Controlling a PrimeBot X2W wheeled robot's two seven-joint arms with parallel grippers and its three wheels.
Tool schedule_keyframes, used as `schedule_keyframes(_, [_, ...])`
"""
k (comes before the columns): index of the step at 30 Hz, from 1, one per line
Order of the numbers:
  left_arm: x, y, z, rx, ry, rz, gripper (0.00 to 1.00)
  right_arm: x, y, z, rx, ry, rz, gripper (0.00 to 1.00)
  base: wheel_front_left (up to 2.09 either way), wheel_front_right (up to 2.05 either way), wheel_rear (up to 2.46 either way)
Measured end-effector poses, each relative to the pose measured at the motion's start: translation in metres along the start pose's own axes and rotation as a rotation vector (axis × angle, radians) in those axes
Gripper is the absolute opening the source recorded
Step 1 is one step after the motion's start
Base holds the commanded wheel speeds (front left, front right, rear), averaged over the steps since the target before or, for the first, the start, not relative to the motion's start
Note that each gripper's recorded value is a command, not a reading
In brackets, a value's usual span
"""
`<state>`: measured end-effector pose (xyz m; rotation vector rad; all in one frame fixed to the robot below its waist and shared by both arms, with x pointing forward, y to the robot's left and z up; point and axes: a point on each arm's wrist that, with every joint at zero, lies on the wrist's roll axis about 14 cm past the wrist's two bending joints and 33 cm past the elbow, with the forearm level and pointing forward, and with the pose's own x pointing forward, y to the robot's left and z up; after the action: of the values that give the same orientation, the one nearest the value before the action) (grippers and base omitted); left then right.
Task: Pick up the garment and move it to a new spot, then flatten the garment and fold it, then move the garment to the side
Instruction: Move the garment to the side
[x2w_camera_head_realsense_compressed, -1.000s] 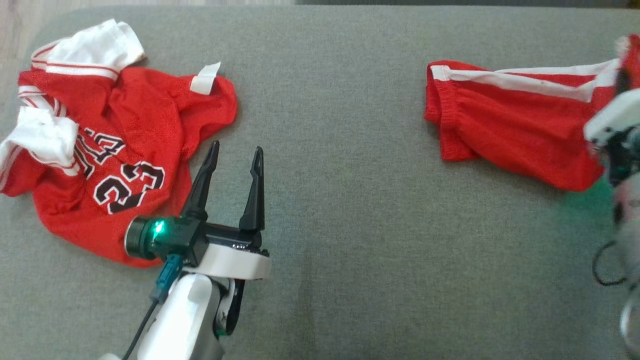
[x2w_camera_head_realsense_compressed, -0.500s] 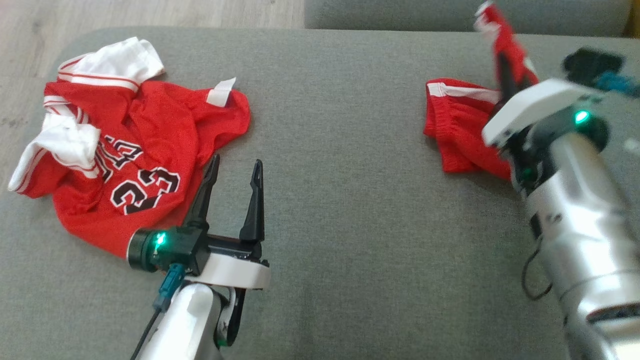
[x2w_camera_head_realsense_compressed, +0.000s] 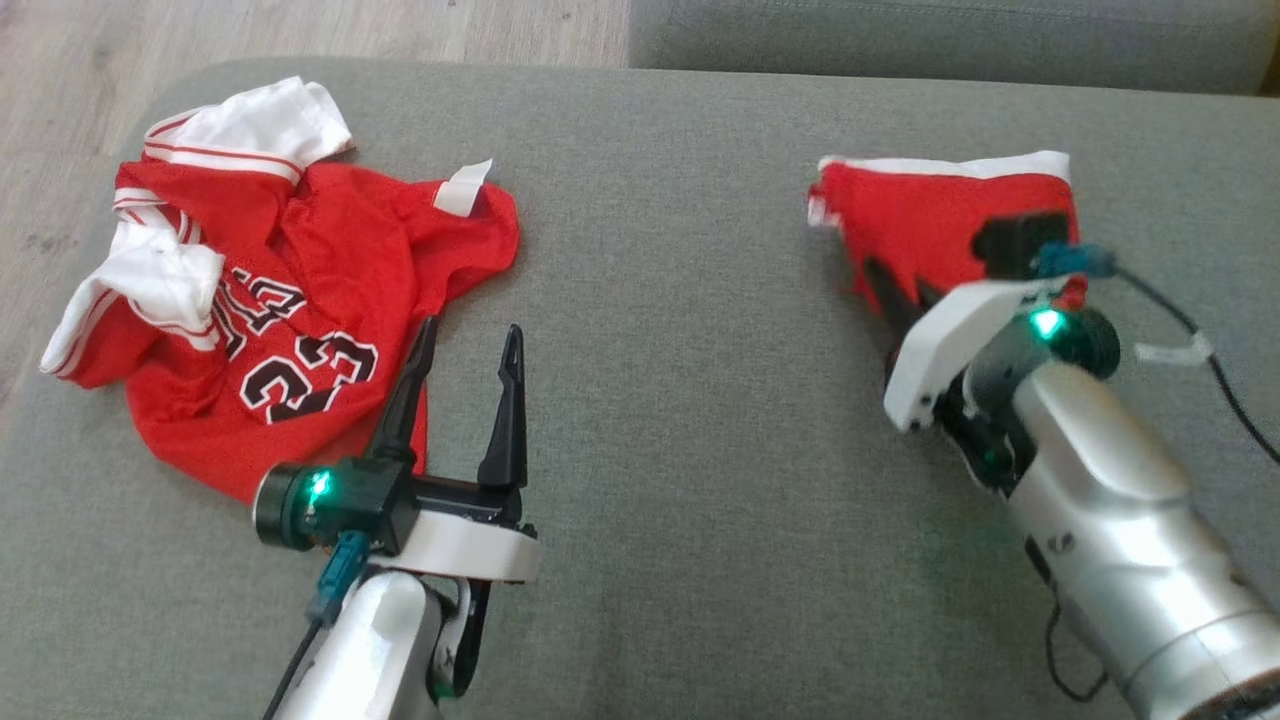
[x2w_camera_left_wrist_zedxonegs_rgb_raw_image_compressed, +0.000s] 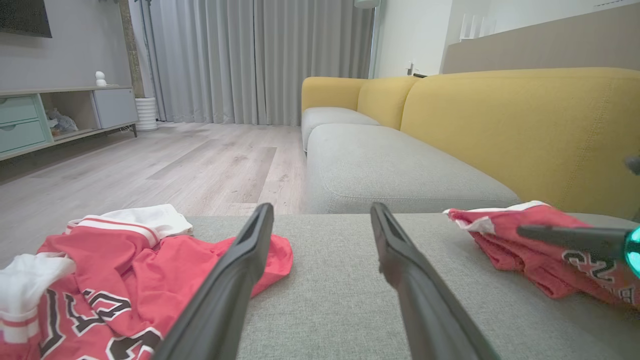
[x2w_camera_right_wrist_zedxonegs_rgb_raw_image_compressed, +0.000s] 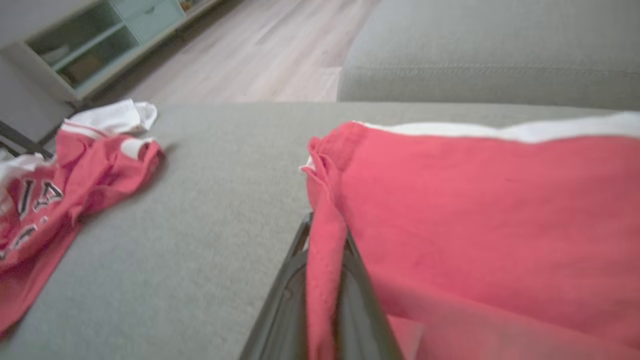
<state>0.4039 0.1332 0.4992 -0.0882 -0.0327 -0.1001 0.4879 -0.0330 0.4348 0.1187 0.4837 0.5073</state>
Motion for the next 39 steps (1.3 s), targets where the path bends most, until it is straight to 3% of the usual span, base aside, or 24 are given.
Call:
schedule_keyframes(1, [0.0, 0.0, 0.0, -0.001, 0.0, 0.0, 1.0, -0.001, 0.0, -0.009, -0.019, 0.029, 0.003, 0.0, 0.0, 0.0, 0.0])
schedule_keyframes(2, [0.0, -0.001, 0.0, 0.0, 0.0, -0.002, 1.0, -0.003, 0.0, -0.016, -0.042, 0.052, 0.006, 0.62, 0.0, 0.0, 0.0])
schedule_keyframes(3, [0.0, -0.001, 0.001, 0.0, 0.0, -0.004, 1.0, -0.006, 0.0, -0.023, -0.055, 0.076, 0.007, 1.0, 0.0, 0.0, 0.0])
schedule_keyframes(5, [0.0, -0.002, 0.002, 0.003, -0.003, -0.01, 1.0, -0.009, -0.001, -0.029, -0.079, 0.091, 0.009, 1.0, 0.0, 0.0, 0.0])
schedule_keyframes(10, [0.002, -0.007, 0.007, 0.003, -0.015, -0.025, 1.0, -0.02, -0.012, -0.005, -0.036, -0.025, -0.017, 1.0, 0.0, 0.0, 0.0])
schedule_keyframes(13, [0.003, -0.013, 0.012, 0.001, -0.031, -0.037, 1.0, -0.033, -0.03, 0.023, 0.01, -0.151, -0.066, 1.0, 0.0, 0.0, 0.0])
schedule_keyframes(18, [0.006, -0.019, 0.023, -0.008, -0.063, -0.045, 1.0, -0.07, -0.065, 0.075, -0.072, -0.395, -0.169, 1.0, 0.0, 0.0, 0.0])
schedule_keyframes(23, [0.002, -0.023, 0.021, -0.025, -0.061, -0.037, 1.0, -0.111, -0.079, 0.103, -0.054, -0.581, -0.267, 1.0, 0.0, 0.0, 0.0])
schedule_keyframes(27, [-0.003, -0.024, 0.014, -0.036, -0.042, -0.032, 1.0, -0.133, -0.072, 0.076, -0.014, -0.626, -0.327, 1.0, 0.0, 0.0, 0.0])
schedule_keyframes(33, [-0.011, -0.017, 0.007, -0.045, -0.025, 0.001, 1.0, -0.157, -0.071, 0.013, 0.019, -0.55, -0.396, 1.0, 0.0, 0.0, 0.0])
schedule_keyframes(39, [-0.012, -0.014, 0.001, -0.049, -0.011, 0.006, 1.0, -0.152, -0.068, 0.01, 0.048, -0.548, -0.379, 1.0, 0.0, 0.0, 0.0])
